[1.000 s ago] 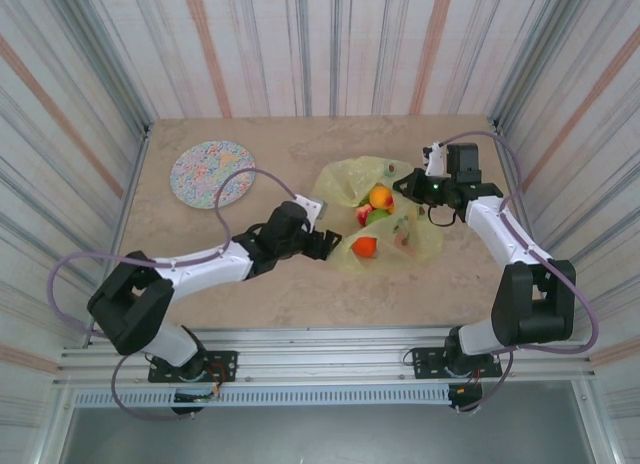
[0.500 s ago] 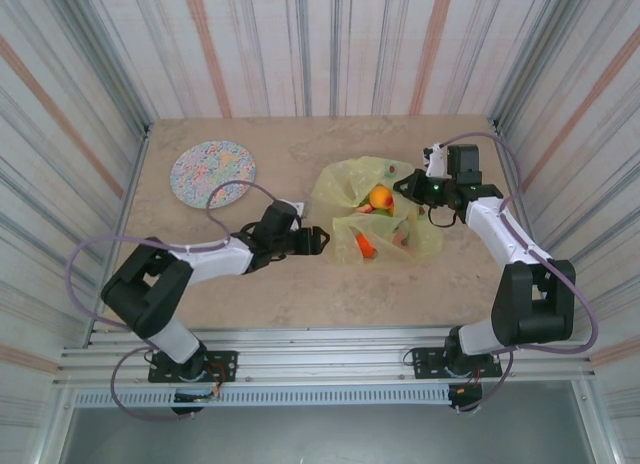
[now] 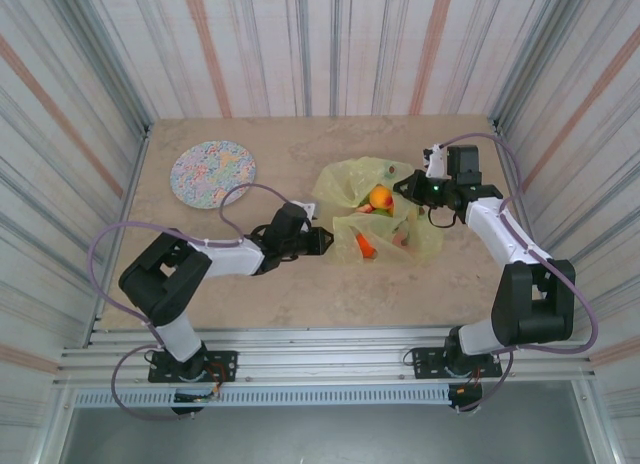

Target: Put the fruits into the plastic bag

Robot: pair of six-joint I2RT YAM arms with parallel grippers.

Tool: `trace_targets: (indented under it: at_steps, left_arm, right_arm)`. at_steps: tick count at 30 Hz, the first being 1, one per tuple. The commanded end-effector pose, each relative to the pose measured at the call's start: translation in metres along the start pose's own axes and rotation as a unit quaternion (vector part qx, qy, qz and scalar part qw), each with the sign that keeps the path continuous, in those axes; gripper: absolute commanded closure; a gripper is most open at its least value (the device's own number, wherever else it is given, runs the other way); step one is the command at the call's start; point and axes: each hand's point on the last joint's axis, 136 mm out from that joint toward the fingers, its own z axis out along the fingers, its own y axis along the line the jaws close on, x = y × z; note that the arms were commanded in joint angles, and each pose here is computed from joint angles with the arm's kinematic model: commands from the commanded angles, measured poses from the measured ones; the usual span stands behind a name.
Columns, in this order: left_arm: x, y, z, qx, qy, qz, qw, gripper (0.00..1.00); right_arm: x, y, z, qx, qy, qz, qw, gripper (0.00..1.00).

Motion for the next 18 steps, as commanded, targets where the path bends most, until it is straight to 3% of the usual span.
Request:
trace_targets:
  at_steps: [1, 4, 18]
  left_arm:
    - [-0.014, -0.013, -0.003, 0.018, -0.024, 0.012, 0.999, 0.9]
    - [-0.021, -0.021, -0.009, 0.031, -0.036, 0.019, 0.999, 1.0]
    - [-0.079, -0.121, -0.072, 0.142, -0.091, 0.046, 0.985, 1.0]
  right_arm:
    - [0.002, -0.005, -0.001, 0.006, 0.003, -0.005, 1.0, 0.97]
    - [0.002, -0.006, -0.003, 0.013, 0.002, -0.009, 1.0, 0.97]
    - [-0.025, 0.027, -0.067, 0.069, -0.062, -0.084, 0.992, 0.99]
